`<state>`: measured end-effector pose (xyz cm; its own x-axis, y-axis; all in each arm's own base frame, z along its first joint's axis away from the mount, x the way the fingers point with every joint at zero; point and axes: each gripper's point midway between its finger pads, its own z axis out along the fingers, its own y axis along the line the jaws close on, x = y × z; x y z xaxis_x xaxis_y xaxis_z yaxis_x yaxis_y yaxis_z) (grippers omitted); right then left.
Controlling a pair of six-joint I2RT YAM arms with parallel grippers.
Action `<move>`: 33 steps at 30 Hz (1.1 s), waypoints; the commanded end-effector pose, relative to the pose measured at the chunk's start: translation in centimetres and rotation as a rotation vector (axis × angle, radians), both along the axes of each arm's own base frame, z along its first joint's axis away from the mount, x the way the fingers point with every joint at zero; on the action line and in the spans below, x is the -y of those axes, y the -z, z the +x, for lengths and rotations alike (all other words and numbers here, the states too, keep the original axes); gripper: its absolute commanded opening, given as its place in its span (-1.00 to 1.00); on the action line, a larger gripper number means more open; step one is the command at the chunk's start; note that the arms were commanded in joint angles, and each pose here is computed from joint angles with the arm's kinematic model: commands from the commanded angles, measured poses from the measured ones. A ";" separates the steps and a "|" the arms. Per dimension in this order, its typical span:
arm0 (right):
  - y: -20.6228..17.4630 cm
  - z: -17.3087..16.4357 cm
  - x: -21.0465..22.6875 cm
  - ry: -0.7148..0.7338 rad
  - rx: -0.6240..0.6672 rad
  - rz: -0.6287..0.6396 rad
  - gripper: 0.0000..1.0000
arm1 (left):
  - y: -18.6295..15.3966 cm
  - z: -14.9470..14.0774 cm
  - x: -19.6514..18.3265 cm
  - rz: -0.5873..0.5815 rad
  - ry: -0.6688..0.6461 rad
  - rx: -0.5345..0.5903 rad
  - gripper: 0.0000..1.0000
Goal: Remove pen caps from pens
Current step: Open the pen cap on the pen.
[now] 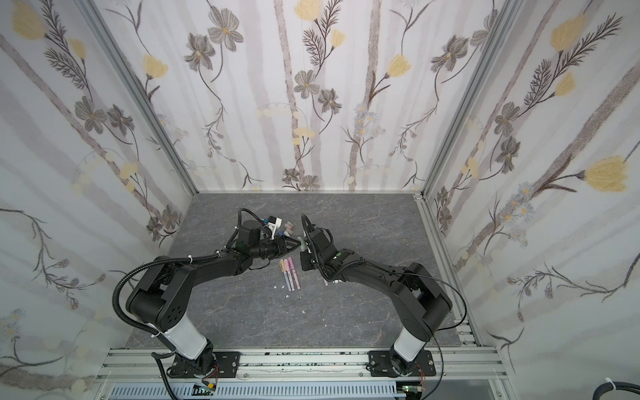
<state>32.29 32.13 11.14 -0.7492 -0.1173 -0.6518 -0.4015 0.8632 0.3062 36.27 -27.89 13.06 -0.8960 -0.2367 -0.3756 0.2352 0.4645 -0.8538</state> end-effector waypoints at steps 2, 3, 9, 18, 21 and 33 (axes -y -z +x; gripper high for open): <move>-1.0 0.4 -1.0 -0.017 0.023 0.046 -0.96 | -0.5 0.8 0.6 -0.019 -0.001 0.022 -0.22; -1.0 0.4 -1.0 -0.019 0.021 0.046 -0.96 | -0.4 0.8 0.6 -0.020 -0.002 0.021 -0.22; -1.1 0.3 -1.2 -0.026 0.020 0.052 -0.96 | 0.0 1.2 1.1 -0.021 0.002 0.018 -0.25; -1.1 0.3 -1.2 -0.023 0.024 0.052 -0.96 | -0.1 1.3 1.3 -0.027 0.011 0.021 -0.56; -1.1 0.4 -1.3 -0.023 0.024 0.052 -0.96 | -0.2 1.4 1.3 -0.029 0.012 0.024 -0.66; -0.9 0.5 -1.4 -0.028 0.037 0.057 -0.63 | -0.6 1.1 1.4 -0.044 0.018 0.025 -0.92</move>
